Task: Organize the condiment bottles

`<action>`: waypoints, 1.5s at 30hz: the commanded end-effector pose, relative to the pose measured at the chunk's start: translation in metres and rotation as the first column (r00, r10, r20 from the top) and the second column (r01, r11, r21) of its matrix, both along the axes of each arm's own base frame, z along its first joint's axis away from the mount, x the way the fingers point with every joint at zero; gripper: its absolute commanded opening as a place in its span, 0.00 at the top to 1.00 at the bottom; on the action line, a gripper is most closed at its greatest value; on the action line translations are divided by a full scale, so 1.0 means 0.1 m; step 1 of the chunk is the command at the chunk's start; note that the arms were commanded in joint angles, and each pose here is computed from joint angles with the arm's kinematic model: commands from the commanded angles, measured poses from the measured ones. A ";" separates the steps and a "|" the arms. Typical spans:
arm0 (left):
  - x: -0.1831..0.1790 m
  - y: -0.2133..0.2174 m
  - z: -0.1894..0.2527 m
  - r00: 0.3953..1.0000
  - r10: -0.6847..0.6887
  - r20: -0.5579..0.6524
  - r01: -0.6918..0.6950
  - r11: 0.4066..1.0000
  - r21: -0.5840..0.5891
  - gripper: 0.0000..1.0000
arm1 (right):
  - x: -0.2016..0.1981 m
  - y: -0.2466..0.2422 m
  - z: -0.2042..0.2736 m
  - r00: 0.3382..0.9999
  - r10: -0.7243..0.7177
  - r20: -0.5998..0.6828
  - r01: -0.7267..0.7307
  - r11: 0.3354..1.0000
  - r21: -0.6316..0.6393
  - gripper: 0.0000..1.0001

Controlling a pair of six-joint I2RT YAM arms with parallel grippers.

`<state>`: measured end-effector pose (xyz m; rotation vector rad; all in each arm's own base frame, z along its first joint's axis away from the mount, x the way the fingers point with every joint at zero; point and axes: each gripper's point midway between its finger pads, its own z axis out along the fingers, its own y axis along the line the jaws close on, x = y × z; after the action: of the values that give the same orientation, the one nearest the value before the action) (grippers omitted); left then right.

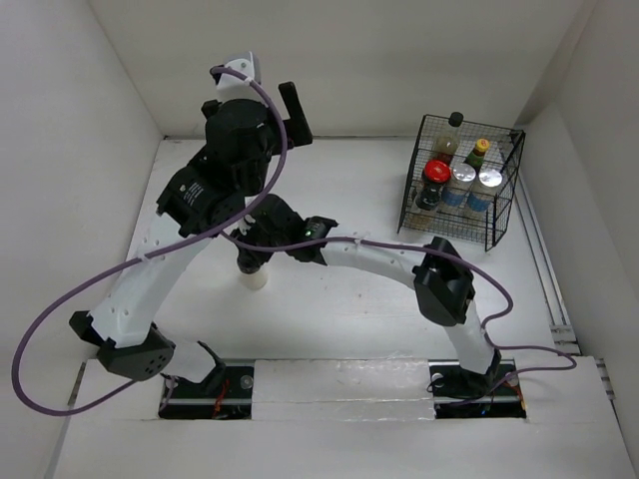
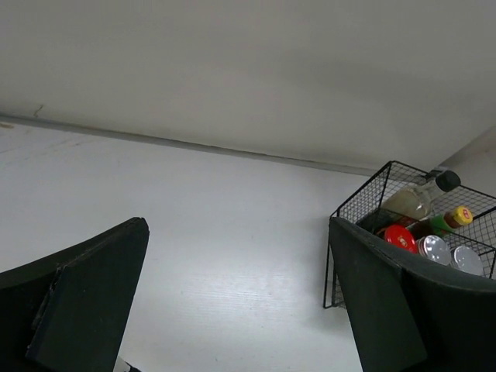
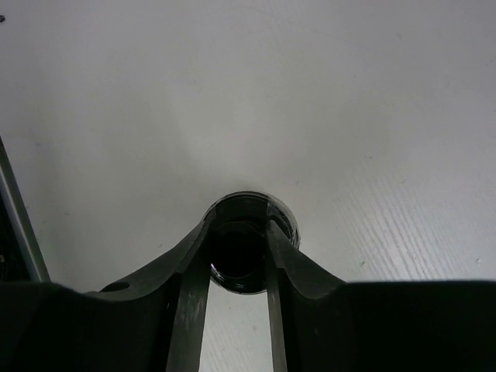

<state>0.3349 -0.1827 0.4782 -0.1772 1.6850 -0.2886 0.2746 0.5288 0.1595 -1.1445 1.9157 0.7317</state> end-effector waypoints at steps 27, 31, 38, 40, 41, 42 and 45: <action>0.50 -0.81 -0.69 0.920 -0.370 -0.125 0.341 0.917 -0.206 0.01 | 0.65 -4.80 2.18 0.371 -0.916 0.153 0.870 0.401 0.287 0.87; 0.40 -0.71 -0.93 0.924 -0.355 -0.142 0.325 0.925 -0.199 0.01 | 0.76 -5.15 2.26 0.287 -0.944 0.166 0.901 0.324 0.287 0.87; 0.28 -0.60 -1.29 0.914 -0.342 -0.216 0.319 0.938 -0.137 0.01 | 1.04 -5.46 2.03 0.212 -0.961 0.180 0.933 0.253 0.254 0.86; 0.26 -0.58 -1.32 0.913 -0.343 -0.221 0.322 0.938 -0.125 0.01 | 1.14 -5.56 1.94 0.189 -0.964 0.188 0.940 0.233 0.249 0.86; 0.25 -0.57 -1.39 0.910 -0.341 -0.234 0.320 0.939 -0.122 0.01 | 1.17 -5.57 1.87 0.197 -0.963 0.182 0.941 0.237 0.240 0.86; 0.25 -0.57 -1.39 0.910 -0.341 -0.234 0.320 0.939 -0.122 0.01 | 1.21 -5.57 1.88 0.195 -0.963 0.184 0.939 0.238 0.250 0.86; 0.24 -0.58 -1.44 0.905 -0.349 -0.244 0.331 0.937 -0.112 0.01 | 1.31 -5.61 1.75 0.189 -0.965 0.181 0.945 0.229 0.233 0.86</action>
<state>0.3573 -0.2415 0.3314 0.0160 1.9932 -0.6121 0.3837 -0.0284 0.2975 0.2148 2.0014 -0.1481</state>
